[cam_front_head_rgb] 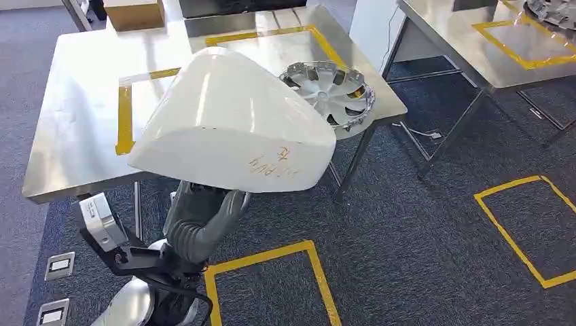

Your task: Take the parts from the cabinet and place them on the table.

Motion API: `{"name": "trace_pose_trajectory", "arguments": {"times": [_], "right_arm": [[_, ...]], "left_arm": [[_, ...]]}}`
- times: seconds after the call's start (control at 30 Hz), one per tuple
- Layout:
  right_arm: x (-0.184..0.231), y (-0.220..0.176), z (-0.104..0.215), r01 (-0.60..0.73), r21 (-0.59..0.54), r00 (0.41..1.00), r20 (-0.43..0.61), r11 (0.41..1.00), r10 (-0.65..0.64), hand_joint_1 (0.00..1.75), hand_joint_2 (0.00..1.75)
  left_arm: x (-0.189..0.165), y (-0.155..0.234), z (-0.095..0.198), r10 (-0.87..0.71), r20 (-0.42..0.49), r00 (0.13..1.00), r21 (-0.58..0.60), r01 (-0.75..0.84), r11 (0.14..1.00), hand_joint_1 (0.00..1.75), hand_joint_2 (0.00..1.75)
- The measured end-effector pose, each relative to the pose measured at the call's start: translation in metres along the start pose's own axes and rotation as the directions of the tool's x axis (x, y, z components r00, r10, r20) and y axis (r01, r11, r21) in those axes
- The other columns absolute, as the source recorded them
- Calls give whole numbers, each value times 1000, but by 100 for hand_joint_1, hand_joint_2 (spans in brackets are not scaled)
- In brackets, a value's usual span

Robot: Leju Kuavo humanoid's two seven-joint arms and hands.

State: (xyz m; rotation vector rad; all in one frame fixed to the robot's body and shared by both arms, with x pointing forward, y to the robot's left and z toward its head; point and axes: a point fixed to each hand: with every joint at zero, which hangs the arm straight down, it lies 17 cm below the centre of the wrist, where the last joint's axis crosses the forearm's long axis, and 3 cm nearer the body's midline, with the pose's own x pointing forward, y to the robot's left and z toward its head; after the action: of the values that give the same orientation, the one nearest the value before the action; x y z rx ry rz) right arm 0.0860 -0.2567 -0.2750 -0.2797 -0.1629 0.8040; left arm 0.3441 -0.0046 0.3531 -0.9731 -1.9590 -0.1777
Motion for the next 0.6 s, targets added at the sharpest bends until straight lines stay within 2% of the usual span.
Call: {"name": "trace_pose_trajectory", "arguments": {"times": [0.6], "right_arm": [[-1, 0, 0, 1, -3, 1000, -3, 1000, -1, 0, 0]], "left_arm": [[2, 1, -1, -1, 4, 1000, -2, 1, 1000, 175, 175]]}}
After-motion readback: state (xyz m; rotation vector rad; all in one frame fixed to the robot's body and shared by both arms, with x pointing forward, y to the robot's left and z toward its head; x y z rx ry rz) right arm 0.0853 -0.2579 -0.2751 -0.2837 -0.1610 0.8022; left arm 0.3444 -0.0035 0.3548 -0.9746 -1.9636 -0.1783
